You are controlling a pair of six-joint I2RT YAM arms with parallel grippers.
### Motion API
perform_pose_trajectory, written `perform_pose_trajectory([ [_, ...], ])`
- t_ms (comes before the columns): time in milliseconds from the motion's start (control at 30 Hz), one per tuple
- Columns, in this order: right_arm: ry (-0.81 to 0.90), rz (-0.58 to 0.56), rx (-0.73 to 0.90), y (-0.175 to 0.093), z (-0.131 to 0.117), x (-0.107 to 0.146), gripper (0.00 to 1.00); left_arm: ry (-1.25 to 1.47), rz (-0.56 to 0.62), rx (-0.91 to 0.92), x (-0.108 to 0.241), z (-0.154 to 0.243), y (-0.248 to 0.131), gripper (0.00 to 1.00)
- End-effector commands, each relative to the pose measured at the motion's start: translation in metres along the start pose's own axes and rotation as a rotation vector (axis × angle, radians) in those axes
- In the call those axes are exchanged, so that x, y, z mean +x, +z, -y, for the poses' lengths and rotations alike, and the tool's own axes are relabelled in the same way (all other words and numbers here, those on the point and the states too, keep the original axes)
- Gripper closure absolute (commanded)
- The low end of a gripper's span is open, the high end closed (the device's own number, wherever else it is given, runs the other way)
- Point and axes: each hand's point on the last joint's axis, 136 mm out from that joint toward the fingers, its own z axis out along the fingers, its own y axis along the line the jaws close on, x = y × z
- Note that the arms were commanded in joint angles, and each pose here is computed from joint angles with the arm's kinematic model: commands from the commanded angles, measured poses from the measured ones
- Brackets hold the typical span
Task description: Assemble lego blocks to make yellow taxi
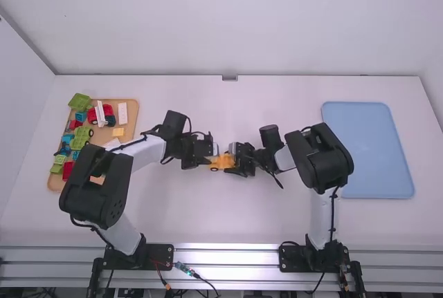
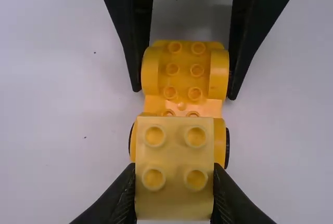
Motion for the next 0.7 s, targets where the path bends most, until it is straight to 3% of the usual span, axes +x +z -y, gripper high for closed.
perform_pose_trajectory([
  [0, 0.026, -0.047, 0.005, 0.0007, -0.0060, 0.0149, 0.50, 0.006, -0.009, 0.028, -0.0021, 0.0090, 0.0058, 0.99],
  [233, 0.027, -0.048, 0.004, 0.0009, -0.0065, 0.0152, 0.48, 0.026, -0.111, -0.016, 0.0005, 0.0067, 0.0150, 0.99],
  [667, -0.015, -0.057, -0.007, -0.0003, -0.0135, 0.0197, 0.49, -0.015, -0.112, -0.021, 0.0011, 0.0060, 0.0148, 0.99],
])
